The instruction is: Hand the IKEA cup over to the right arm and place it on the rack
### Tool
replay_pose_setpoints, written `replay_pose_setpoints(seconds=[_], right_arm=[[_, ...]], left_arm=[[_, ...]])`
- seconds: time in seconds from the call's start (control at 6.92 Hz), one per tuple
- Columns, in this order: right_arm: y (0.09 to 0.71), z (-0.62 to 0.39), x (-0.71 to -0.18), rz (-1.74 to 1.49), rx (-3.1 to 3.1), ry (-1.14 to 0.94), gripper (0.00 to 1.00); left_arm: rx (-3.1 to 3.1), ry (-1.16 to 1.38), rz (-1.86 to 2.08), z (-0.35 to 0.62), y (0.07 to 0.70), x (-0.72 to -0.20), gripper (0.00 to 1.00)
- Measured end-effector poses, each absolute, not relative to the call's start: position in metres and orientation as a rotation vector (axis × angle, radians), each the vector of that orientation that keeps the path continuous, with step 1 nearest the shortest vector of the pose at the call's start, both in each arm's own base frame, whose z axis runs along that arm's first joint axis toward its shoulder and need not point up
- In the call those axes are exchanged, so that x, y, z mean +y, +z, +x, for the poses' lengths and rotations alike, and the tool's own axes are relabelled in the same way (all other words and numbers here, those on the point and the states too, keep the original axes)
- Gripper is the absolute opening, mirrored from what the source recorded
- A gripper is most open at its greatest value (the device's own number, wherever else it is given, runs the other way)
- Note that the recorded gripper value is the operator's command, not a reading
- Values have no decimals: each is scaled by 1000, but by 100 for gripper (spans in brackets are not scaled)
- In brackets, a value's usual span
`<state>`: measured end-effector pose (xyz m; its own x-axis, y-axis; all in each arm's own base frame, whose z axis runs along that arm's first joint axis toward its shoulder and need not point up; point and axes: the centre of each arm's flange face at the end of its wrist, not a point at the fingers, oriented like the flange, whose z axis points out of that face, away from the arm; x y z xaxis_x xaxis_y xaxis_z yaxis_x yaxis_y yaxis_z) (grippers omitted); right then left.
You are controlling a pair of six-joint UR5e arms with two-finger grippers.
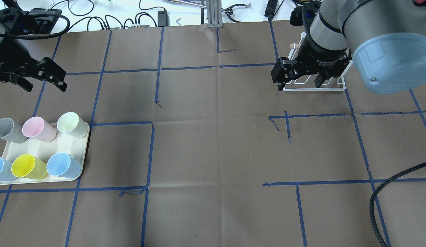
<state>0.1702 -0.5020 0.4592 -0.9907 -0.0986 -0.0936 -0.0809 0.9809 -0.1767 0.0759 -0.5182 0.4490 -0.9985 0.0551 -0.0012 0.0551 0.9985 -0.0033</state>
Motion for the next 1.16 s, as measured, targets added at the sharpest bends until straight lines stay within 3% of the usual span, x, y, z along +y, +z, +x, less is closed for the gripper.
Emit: replay_pose_setpoints(seconds=[0.58, 1.16], right_arm=[[428, 191, -510, -39, 2755, -624, 100], [400, 207, -481, 375, 2460, -665, 100]], left_arm=[[3131, -43, 134, 108, 347, -539, 100], [3136, -27, 96, 103, 258, -523, 100]])
